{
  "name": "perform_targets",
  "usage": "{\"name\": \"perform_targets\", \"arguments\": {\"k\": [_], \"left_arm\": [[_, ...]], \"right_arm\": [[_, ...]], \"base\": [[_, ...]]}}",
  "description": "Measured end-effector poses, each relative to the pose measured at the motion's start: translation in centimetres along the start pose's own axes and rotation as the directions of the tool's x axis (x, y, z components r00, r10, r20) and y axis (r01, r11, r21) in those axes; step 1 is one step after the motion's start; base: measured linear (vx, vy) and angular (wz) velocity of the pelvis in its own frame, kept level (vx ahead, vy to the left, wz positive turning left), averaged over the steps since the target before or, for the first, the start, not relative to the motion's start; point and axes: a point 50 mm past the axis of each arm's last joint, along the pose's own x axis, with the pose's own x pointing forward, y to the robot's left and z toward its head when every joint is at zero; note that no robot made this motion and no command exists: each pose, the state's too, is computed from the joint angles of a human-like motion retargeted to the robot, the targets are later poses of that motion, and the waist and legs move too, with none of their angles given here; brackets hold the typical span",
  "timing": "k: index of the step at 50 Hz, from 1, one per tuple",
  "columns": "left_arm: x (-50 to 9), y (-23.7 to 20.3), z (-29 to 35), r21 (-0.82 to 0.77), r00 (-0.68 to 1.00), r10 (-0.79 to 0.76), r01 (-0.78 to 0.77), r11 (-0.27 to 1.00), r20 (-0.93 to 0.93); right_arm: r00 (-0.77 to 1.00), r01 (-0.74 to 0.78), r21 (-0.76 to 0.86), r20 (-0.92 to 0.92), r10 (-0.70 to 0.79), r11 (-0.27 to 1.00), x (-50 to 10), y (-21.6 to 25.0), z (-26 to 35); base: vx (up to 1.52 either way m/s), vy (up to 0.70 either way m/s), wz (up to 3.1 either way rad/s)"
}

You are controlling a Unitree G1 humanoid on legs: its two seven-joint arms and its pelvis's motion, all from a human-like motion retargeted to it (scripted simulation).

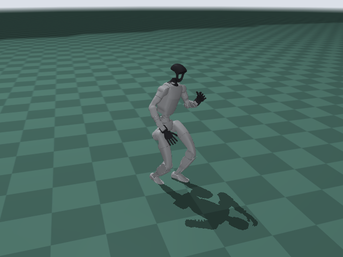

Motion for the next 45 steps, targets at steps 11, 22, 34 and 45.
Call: {"name": "perform_targets", "arguments": {"k": [11,22,34,45], "left_arm": [[-15.6,-4.6,-10.7,-0.178,0.609,-0.232,0.149,0.973,-0.758],[-29.4,-4.7,-9.5,-0.349,0.107,-0.363,0.131,0.928,-0.926],[-22.4,-4.2,-10.4,-0.393,0.366,-0.389,0.068,0.917,-0.845],[-14.5,-4.8,-11.3,-0.483,0.565,-0.490,0.177,0.858,-0.663]], "right_arm": [[0.967,0.046,-0.048,0.253,-0.033,0.998,3.6,-1.7,8.0],[0.793,0.074,-0.129,0.608,0.020,0.989,2.6,-3.7,18.0],[0.986,-0.141,-0.052,0.078,0.145,0.989,4.6,0.3,5.0],[0.798,-0.322,0.182,-0.477,0.369,0.929,-2.0,3.7,-8.7]], "base": [[-0.36,0.11,-0.38],[-0.31,0.21,-0.28],[-0.10,0.00,-0.12],[-0.05,-0.04,0.29]]}}
